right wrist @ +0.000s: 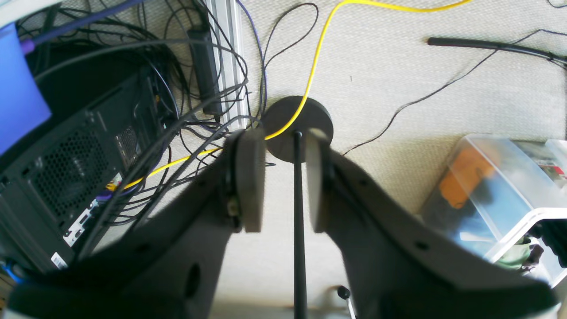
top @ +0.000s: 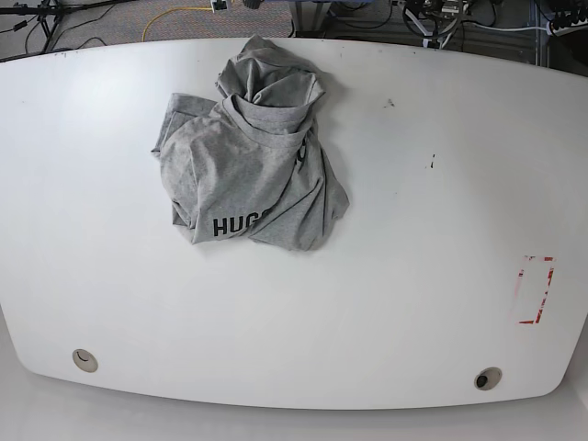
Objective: Fold the T-shirt properly
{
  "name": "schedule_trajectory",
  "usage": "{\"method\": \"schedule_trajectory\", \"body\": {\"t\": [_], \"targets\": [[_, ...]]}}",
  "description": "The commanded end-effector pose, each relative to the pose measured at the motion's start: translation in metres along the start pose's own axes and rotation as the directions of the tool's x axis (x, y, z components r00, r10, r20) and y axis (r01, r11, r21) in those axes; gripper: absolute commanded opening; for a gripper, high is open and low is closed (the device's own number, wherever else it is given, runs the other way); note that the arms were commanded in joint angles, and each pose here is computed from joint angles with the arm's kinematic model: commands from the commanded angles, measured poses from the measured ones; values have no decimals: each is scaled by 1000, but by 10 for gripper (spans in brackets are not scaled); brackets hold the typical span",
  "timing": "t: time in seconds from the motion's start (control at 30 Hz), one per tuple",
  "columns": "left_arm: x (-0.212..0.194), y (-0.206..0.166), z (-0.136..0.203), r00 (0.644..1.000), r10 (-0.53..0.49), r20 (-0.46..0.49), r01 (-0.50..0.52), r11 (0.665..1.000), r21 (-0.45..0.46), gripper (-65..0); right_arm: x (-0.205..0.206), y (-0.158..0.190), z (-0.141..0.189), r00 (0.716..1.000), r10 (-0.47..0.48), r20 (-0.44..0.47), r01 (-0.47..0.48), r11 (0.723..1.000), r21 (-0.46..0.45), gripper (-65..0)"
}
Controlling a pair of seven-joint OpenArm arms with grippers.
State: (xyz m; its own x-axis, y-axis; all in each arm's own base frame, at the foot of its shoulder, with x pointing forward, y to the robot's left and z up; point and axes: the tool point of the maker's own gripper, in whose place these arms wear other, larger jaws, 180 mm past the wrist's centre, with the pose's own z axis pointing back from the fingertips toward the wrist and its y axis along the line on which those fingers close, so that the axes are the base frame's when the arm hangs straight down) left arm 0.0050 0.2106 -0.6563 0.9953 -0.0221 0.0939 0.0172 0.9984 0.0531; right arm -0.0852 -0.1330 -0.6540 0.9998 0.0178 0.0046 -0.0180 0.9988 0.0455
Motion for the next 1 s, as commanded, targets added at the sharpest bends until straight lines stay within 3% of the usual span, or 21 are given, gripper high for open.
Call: {"method": "schedule_trajectory", "body": {"t": [0.0,0.97], "targets": [[-1,4,0,1000,4,1,-4,1000,8,-379,-8,-1,1,1000,-6,-11,6,1000,-2,-504],[0,5,0,1000,5,2,-5,1000,11,-378,-14,-2,2,1000,-3,-18,3,1000,-5,-500]]}}
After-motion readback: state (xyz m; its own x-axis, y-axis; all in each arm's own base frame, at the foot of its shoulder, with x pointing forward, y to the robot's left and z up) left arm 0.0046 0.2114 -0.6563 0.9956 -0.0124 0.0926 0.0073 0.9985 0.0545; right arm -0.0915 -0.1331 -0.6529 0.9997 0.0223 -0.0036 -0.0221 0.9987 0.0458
